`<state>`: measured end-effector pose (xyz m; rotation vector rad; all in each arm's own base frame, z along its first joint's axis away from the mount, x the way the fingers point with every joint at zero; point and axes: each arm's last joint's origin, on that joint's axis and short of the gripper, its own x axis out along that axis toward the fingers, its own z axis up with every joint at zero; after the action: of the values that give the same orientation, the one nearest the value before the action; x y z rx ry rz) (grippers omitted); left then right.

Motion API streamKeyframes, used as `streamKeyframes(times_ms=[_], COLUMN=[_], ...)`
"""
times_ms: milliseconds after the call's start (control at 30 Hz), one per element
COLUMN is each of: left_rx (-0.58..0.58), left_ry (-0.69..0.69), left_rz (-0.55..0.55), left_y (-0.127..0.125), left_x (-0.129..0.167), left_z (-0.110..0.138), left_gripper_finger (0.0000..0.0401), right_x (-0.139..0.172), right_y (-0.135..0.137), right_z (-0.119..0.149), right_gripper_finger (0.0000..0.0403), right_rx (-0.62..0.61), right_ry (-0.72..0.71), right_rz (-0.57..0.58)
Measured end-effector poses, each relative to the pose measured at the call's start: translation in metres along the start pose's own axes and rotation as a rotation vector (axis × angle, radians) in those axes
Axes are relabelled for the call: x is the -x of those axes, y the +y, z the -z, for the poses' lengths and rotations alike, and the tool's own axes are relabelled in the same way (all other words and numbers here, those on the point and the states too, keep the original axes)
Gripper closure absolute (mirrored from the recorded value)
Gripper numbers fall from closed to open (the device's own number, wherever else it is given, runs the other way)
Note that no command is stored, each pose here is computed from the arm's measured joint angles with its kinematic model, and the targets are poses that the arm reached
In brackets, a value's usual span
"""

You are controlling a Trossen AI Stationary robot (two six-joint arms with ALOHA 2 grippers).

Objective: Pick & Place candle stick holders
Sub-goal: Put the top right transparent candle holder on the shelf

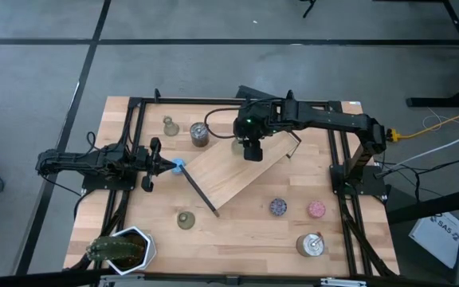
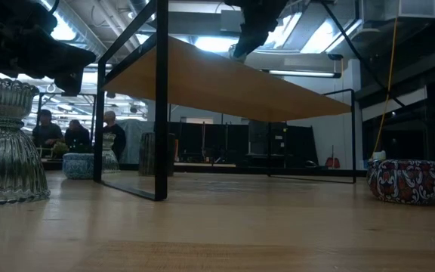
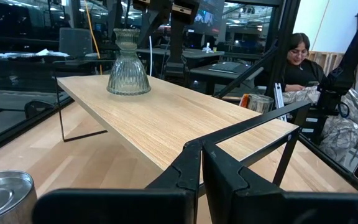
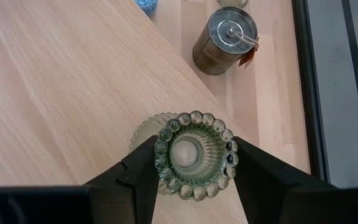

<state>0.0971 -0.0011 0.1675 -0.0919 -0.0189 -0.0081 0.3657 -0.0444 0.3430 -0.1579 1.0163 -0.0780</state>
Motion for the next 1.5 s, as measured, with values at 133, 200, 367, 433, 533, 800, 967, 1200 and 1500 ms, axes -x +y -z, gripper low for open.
streamKeyframes(times_ms=[133, 200, 367, 433, 533, 800, 967, 1200, 1500], left_rx=[0.000, 0.000, 0.000, 0.000, 0.000, 0.000, 0.000, 0.000, 0.000], left_ry=[0.000, 0.000, -0.001, 0.000, 0.000, 0.000, 0.000, 0.000, 0.000], left_rz=[-0.001, 0.000, 0.000, 0.000, 0.000, 0.000, 0.000, 0.000, 0.000], left_y=[0.000, 0.000, 0.000, 0.000, 0.000, 0.000, 0.000, 0.000, 0.000], left_x=[0.000, 0.000, 0.000, 0.000, 0.000, 0.000, 0.000, 0.000, 0.000], left_z=[0.000, 0.000, 0.000, 0.000, 0.000, 0.000, 0.000, 0.000, 0.000], left_gripper_finger=[0.0390, 0.0389, 0.0390, 0.0391, 0.0390, 0.0390, 0.0389, 0.0390, 0.0389], right_x=[0.006, 0.012, 0.024, 0.025, 0.027, 0.032, 0.031, 0.032, 0.032], right_y=[0.004, 0.006, 0.011, 0.012, 0.012, 0.012, 0.013, 0.018, 0.021], right_z=[0.000, -0.001, -0.001, -0.002, -0.001, 0.000, 0.001, 0.000, 0.000], right_gripper_finger=[0.0224, 0.0224, 0.0224, 0.0224, 0.0224, 0.0224, 0.0224, 0.0224, 0.0224], right_rx=[0.026, 0.033, 0.045, 0.047, 0.047, 0.046, 0.046, 0.058, 0.064], right_ry=[-0.014, -0.032, -0.070, -0.074, -0.070, -0.080, -0.073, -0.074, -0.072], right_rz=[-0.004, -0.007, -0.009, -0.010, -0.011, -0.009, -0.011, -0.017, -0.023])
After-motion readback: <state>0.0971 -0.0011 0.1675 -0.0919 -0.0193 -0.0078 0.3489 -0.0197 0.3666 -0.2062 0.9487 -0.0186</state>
